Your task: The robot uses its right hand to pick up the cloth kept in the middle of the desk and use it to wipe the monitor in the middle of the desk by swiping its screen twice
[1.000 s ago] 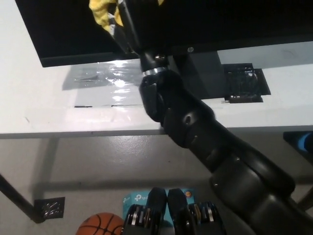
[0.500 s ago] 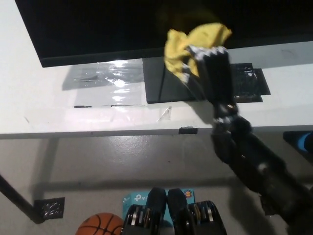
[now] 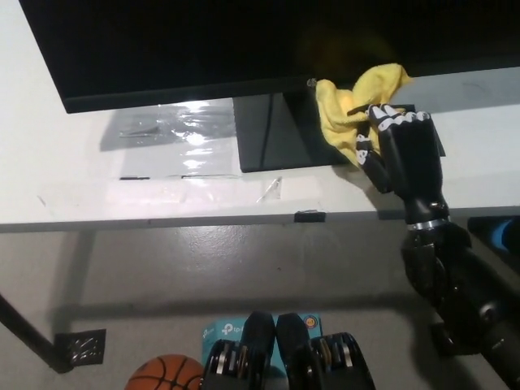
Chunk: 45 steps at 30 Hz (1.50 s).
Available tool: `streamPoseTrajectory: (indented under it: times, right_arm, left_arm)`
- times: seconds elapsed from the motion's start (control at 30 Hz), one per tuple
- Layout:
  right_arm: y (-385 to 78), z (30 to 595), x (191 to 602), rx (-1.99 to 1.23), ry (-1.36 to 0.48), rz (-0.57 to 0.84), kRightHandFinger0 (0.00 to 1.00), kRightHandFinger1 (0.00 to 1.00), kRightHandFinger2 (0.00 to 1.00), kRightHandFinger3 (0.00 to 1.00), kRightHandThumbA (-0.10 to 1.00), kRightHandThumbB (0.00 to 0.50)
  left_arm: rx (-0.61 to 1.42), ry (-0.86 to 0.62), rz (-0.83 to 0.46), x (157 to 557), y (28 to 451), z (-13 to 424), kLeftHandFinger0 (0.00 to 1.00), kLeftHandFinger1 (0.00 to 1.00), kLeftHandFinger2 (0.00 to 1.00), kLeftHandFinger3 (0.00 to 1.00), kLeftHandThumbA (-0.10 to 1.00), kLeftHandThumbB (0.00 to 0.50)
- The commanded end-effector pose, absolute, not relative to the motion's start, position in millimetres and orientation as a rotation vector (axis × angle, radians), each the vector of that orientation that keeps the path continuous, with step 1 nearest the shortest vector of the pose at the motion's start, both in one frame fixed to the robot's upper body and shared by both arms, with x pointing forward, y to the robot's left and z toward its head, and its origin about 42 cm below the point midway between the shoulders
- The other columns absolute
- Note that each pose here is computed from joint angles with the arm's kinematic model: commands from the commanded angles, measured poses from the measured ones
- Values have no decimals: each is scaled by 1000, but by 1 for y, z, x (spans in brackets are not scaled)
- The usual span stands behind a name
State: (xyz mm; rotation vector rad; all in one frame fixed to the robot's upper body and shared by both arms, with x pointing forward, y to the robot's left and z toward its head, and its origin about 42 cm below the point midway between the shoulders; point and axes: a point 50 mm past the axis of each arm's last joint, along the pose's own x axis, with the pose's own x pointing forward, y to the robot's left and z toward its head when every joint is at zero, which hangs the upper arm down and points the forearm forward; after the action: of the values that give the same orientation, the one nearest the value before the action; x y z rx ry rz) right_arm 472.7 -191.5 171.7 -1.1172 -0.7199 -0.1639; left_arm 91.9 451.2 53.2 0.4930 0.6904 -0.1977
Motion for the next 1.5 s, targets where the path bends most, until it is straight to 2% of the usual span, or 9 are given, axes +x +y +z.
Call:
streamPoseTrajectory:
  times: [0.0,0.53,0.63,0.67,0.77,0.8,0.87,1.07,1.47]
  right_arm:
    - [-211,187,488,-1180,-671,-180,0,77,509,493,-100,100]
    - [-251,160,501,-1447,-256,149,0,193,381,113,-100,0]
    - [-248,151,495,-1447,-138,192,0,149,296,657,-100,3]
    - [-243,150,494,-1443,-123,198,0,142,283,997,-100,51]
    - [-236,155,492,-1421,-60,212,355,683,1000,1000,228,173]
    - [-233,155,490,-1404,-33,222,663,1000,1000,1000,292,174]
    - [-229,159,488,-1388,-23,231,1000,1000,1000,1000,327,230]
    - [-216,190,476,-1341,-80,207,1000,1000,1000,1000,538,382]
    - [-224,252,455,-1293,-204,162,1000,1000,1000,1000,559,367]
  left_arm:
    - [510,683,-187,87,455,63,701,708,821,1000,133,146]
    - [525,668,-149,94,463,76,730,724,833,1000,139,150]
    - [528,673,-145,94,465,74,716,707,808,1000,135,155]
    - [524,673,-146,92,465,74,708,702,805,1000,148,166]
    - [513,676,-142,91,466,72,715,710,814,1000,140,168]
    - [521,674,-147,91,466,72,717,714,820,1000,149,165]
    - [528,672,-150,91,467,73,715,713,821,1000,155,164]
    - [531,674,-142,91,468,76,725,728,837,1000,159,157]
    - [526,676,-131,87,469,77,722,716,816,1000,129,149]
